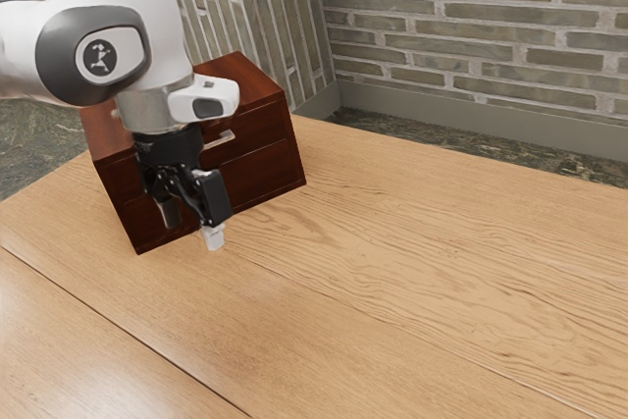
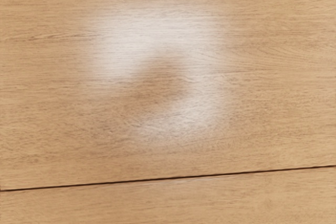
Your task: Pull the drawer handle with one arm to open the drawer
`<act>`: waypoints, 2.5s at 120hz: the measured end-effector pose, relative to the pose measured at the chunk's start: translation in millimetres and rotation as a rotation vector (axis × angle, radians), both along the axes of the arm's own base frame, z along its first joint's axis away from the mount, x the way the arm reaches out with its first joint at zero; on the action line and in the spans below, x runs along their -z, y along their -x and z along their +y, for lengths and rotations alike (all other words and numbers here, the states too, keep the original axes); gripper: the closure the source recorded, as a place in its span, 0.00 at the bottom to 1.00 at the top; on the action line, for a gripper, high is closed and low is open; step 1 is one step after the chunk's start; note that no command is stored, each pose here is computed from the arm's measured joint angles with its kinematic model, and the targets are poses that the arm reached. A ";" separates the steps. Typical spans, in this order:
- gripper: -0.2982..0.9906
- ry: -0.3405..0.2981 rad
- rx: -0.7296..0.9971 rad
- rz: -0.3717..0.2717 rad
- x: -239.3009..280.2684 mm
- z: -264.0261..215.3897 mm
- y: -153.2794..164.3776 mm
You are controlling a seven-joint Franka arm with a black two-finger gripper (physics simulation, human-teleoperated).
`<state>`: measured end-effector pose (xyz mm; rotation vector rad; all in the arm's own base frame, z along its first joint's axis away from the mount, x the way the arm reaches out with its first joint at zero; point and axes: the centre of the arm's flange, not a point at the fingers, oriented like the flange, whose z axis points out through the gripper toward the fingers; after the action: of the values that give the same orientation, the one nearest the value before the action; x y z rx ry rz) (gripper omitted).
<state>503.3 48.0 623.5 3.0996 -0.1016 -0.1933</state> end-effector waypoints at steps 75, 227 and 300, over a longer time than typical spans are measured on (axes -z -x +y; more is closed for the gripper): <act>0.23 -0.028 0.047 -0.013 15.4 -7.7 -43.4; 0.23 -0.345 0.144 -0.075 52.0 120.0 -164.8; 0.24 -0.442 0.208 -0.107 72.3 153.2 -170.5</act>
<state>673.8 201.3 551.3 3.5362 -0.4440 -0.0589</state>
